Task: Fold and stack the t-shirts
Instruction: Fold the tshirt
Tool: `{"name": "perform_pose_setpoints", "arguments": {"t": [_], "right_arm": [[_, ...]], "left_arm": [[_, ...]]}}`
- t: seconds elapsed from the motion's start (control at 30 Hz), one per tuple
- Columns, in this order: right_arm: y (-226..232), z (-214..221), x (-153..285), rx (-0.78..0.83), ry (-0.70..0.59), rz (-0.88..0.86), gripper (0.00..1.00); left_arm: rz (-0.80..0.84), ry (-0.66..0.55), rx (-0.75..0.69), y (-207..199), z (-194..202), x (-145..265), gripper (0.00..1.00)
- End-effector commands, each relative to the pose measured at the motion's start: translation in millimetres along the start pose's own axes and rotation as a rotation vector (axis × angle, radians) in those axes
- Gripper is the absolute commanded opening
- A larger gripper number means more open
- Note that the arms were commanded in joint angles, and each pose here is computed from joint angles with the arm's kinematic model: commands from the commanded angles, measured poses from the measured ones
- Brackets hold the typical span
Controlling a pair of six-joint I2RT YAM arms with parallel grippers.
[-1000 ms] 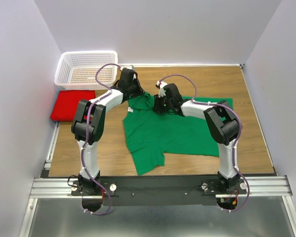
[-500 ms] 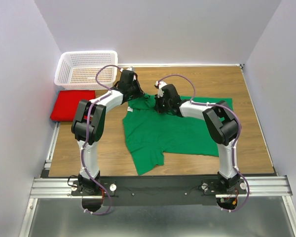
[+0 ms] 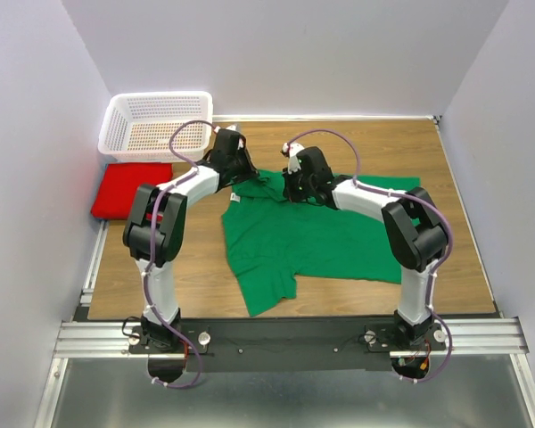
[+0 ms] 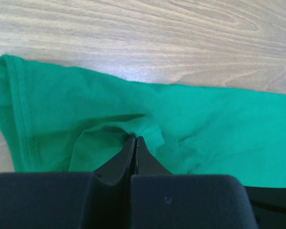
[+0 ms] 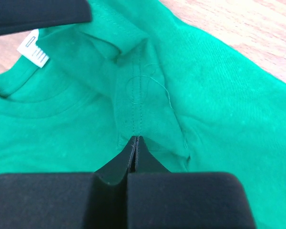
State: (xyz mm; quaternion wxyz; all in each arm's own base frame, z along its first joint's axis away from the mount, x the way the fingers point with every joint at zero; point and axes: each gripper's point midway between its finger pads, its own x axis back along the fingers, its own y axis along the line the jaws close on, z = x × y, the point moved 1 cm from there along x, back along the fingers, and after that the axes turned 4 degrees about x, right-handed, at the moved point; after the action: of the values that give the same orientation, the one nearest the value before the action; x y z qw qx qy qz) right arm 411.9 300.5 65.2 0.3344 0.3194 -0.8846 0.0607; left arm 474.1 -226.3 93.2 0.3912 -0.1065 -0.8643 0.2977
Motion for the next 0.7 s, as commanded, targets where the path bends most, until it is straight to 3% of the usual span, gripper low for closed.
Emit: {"name": "perform_pose_setpoints", "arguments": {"t": [0.0, 0.67], "right_arm": [[6.0, 16.4, 17.5, 0.050, 0.065, -0.031, 0.01], [-0.1, 54.1, 41.9, 0.170, 0.210, -0.030, 0.01]], "left_arm": [[0.007, -0.010, -0.028, -7.5, -1.2, 28.0, 0.03], [-0.047, 0.141, -0.046, 18.3, 83.2, 104.0, 0.03]]}}
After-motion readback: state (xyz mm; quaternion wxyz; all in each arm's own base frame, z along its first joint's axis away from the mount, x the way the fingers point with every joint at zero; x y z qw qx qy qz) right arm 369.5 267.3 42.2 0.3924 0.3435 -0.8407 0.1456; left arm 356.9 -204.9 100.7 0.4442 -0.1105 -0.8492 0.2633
